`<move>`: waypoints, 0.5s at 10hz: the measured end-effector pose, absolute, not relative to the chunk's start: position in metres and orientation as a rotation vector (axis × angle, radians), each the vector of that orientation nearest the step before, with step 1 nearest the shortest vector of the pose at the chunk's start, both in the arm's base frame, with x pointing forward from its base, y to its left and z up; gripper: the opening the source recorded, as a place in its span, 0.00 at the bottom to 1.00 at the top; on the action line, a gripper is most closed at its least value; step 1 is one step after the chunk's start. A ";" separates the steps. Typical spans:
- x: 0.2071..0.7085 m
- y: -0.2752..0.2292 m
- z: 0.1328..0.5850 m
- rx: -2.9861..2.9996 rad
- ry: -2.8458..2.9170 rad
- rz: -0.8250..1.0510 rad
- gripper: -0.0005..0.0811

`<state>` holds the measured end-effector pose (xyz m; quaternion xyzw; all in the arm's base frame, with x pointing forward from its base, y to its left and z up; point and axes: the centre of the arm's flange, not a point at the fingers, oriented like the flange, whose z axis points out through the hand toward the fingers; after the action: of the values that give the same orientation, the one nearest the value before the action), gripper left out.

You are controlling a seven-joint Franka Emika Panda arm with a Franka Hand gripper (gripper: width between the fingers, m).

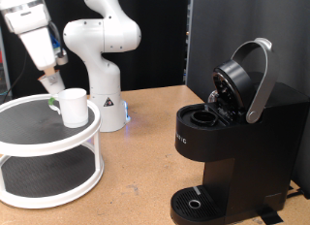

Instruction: Make a cup of coffee with the keurig machine

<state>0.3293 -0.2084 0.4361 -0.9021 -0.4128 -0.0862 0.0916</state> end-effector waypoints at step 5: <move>0.366 -0.150 0.463 -2.784 -1.015 -0.314 0.53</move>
<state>0.3662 -0.1499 0.4630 -0.9312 -0.3395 -0.1052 0.0808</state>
